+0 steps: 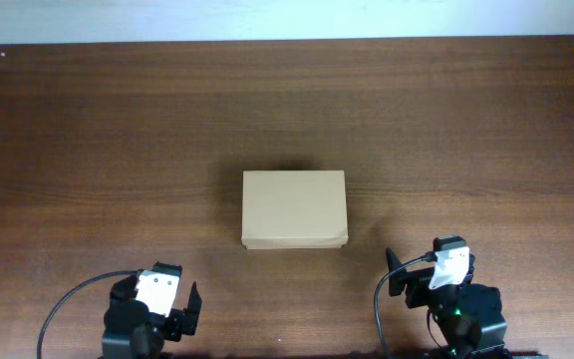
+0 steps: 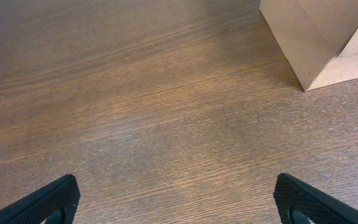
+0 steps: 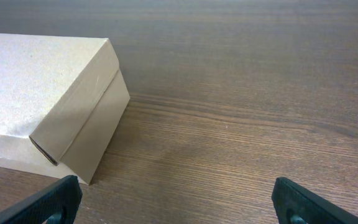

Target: Pack container

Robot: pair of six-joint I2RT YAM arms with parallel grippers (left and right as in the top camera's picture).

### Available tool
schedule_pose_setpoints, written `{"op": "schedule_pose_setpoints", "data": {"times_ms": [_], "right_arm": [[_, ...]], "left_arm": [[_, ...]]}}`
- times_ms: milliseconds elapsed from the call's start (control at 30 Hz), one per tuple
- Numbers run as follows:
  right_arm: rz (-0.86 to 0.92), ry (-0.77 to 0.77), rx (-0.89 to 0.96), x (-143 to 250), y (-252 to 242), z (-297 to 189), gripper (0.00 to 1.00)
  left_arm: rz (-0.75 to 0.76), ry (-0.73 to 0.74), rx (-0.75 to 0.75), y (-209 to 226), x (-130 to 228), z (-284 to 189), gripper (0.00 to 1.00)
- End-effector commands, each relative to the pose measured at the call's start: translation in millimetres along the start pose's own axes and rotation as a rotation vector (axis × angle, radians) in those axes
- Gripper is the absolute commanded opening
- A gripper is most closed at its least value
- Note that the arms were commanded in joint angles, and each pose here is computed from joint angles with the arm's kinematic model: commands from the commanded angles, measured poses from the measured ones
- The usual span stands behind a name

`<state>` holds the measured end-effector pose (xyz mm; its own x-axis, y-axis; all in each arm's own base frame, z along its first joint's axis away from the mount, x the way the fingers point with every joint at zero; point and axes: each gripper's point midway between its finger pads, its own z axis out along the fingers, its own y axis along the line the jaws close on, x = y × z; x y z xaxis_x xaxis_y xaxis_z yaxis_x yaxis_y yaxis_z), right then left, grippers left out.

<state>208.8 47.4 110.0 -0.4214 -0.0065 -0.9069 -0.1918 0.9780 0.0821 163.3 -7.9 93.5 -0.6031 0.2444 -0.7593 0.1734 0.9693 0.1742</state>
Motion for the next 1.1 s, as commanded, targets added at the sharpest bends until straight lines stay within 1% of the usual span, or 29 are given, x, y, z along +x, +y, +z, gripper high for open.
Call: {"op": "schedule_pose_setpoints", "data": {"times_ms": [0, 1067], "right_arm": [[0.000, -0.001, 0.012, 1.5, -2.3, 1.1, 0.99], [-0.001, -0.010, 0.011, -0.2, -2.1, 0.4, 0.99]], "left_arm": [[0.016, 0.005, -0.003, -0.1, 2.9, 1.6, 1.00], [0.016, 0.005, -0.003, -0.2, 2.9, 1.6, 1.00]]}}
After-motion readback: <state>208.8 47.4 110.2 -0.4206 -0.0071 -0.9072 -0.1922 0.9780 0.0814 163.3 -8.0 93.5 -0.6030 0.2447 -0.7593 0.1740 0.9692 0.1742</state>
